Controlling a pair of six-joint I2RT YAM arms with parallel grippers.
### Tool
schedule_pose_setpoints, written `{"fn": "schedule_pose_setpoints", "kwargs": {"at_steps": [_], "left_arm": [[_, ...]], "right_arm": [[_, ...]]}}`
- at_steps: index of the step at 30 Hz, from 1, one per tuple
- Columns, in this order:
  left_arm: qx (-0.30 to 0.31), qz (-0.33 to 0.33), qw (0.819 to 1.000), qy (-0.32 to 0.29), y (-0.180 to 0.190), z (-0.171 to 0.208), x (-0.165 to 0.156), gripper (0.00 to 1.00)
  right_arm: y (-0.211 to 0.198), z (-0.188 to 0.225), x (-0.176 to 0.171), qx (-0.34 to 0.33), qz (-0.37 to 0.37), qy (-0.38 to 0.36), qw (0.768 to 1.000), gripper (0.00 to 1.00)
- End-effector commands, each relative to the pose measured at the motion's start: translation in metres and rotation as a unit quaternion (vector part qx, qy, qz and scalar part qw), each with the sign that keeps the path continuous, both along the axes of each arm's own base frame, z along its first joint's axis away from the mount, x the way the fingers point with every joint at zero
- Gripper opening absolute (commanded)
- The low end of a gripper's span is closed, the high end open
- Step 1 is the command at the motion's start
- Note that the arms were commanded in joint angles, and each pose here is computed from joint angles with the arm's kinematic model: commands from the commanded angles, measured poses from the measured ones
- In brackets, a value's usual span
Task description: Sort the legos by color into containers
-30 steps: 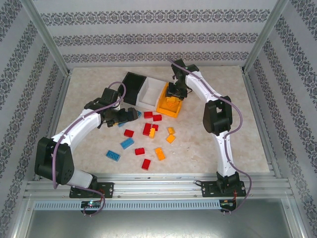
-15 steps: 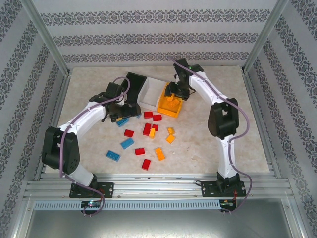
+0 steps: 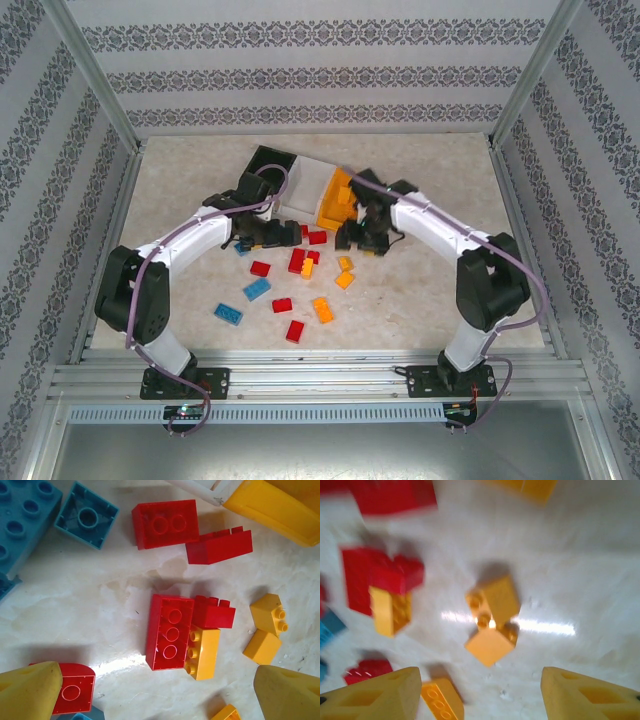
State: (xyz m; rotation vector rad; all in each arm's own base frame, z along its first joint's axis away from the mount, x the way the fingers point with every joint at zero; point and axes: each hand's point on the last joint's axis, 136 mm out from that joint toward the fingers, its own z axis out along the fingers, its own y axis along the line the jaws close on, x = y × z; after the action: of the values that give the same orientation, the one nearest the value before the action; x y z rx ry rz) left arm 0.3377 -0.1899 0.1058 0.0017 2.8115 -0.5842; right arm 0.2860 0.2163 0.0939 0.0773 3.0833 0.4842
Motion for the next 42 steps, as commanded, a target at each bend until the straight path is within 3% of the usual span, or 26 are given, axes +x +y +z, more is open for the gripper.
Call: {"fn": "schedule_pose_setpoints", "kwargs": {"at_steps": [1, 9, 17, 42], "left_arm": [[0.012, 0.001, 1.0, -0.003, 0.005, 0.0, -0.001, 0.99], [0.019, 0.013, 1.0, -0.005, 0.013, 0.0, -0.009, 1.0], [0.019, 0.031, 0.999, -0.01, 0.019, 0.002, -0.015, 1.0], [0.024, 0.046, 0.999, -0.016, 0.03, 0.006, -0.032, 1.0]], "right_arm": [[0.014, -0.012, -0.024, 0.007, -0.011, 0.017, 1.0, 0.66], [0.022, -0.036, -0.035, -0.025, 0.01, 0.041, 0.999, 0.75], [0.012, -0.059, -0.04, -0.058, -0.008, 0.069, 0.996, 0.74], [0.009, -0.077, -0.019, -0.109, -0.038, 0.06, 0.992, 0.67]]}}
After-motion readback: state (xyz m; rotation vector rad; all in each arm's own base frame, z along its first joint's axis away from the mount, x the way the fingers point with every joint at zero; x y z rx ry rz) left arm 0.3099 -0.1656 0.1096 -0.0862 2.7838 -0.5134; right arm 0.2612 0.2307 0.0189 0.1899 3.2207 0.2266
